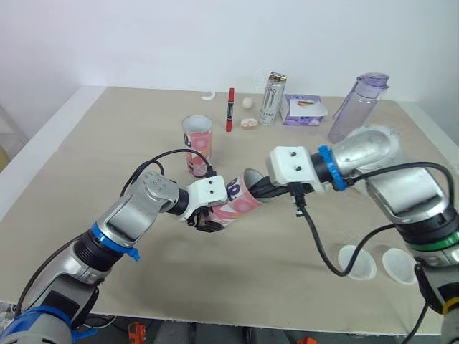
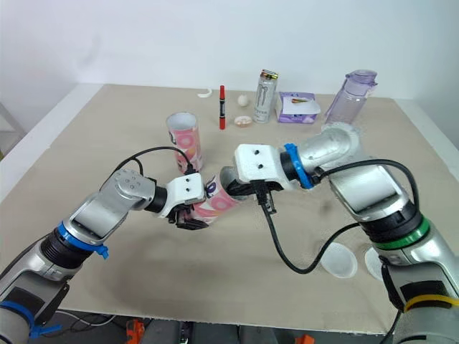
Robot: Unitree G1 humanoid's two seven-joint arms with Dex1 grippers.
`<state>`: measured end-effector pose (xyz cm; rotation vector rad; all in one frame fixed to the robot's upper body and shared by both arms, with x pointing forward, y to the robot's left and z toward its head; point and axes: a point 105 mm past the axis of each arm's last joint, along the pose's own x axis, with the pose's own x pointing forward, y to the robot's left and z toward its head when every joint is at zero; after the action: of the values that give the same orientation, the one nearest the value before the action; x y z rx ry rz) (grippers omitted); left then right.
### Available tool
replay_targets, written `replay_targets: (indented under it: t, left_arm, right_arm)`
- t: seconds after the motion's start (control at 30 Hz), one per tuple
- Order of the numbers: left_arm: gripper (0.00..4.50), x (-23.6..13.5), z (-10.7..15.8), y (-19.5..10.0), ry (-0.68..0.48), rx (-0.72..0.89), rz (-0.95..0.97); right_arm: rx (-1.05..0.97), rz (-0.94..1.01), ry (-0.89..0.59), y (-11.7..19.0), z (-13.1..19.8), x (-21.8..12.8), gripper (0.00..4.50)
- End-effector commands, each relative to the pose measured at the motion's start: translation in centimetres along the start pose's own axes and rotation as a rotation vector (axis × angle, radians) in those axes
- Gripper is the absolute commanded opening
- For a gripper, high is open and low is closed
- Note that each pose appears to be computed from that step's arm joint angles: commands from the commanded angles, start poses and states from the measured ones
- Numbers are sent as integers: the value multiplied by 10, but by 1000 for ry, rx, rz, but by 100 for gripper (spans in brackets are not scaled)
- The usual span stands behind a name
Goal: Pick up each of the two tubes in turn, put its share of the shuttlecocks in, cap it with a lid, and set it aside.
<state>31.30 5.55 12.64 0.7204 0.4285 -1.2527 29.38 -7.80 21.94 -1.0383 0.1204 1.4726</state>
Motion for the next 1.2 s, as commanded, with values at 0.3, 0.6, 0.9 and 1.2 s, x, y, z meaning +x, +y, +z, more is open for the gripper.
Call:
replay_targets:
  t: [0.3,0.6,0.9,1.2]
  left_arm:
    - [345,5,1,-4,0,20,-3]
    - [345,3,-3,-6,0,1,3]
    - [345,-5,-22,1,12,-5,33]
    - [345,-3,-20,9,-148,22,67]
  right_arm:
    - [-182,193,178,-11,-5,61,9]
    - [-167,158,130,-22,0,48,9]
    - [23,-55,-62,-37,21,-48,9]
    - [263,-208,-131,-15,3,-102,9]
